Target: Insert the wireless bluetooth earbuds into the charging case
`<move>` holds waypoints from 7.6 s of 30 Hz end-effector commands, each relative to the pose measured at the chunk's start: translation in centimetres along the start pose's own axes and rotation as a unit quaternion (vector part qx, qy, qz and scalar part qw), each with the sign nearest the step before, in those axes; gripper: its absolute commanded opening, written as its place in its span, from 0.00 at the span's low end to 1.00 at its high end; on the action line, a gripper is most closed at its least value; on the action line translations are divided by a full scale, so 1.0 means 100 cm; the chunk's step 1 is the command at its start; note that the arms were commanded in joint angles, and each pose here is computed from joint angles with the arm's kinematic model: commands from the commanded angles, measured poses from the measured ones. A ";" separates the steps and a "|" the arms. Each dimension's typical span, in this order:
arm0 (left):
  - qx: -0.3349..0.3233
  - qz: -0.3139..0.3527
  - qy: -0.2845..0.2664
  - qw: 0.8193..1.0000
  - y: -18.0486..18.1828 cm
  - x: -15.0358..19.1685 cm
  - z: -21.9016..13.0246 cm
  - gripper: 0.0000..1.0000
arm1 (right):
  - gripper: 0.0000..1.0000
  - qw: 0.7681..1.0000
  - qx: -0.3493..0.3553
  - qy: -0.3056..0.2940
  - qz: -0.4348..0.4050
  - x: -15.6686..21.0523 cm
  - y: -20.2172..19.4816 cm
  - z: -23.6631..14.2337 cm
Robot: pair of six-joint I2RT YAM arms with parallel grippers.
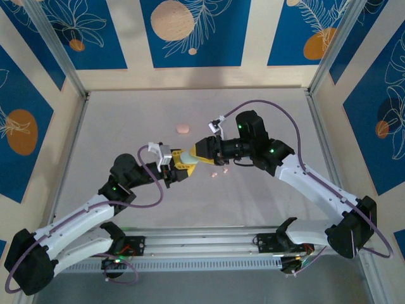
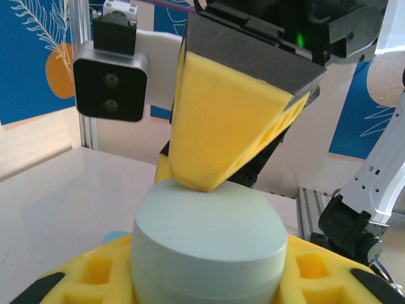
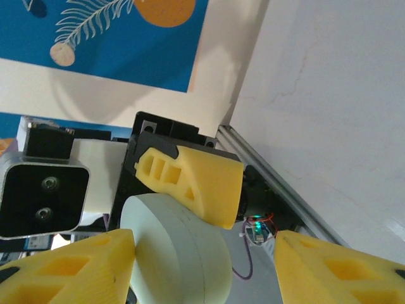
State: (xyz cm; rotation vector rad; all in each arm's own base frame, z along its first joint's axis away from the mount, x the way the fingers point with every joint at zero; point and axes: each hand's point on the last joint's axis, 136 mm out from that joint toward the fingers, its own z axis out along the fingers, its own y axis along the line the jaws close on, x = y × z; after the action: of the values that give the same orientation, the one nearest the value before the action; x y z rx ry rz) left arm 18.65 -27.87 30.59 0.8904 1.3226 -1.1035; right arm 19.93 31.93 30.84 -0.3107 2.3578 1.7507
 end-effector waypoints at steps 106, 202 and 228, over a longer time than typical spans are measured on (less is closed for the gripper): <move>-0.124 -0.002 0.056 0.991 0.031 -0.007 -0.012 0.75 | 0.47 0.868 0.421 -0.141 0.225 -0.100 -0.332 -0.070; -0.377 -0.140 0.163 0.901 0.120 0.019 -0.085 1.00 | 0.35 0.863 0.390 0.124 -0.297 -0.180 -0.283 0.169; -0.247 -0.214 0.098 0.940 0.088 -0.012 -0.045 0.84 | 0.31 0.811 0.215 -0.139 -0.526 -0.026 -0.058 0.029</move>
State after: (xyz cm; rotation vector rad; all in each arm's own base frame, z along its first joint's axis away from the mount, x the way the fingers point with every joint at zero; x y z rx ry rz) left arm 26.44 -19.15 28.04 0.2875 2.0048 -0.7886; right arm 24.40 33.13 21.71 -0.9710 1.8719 0.6514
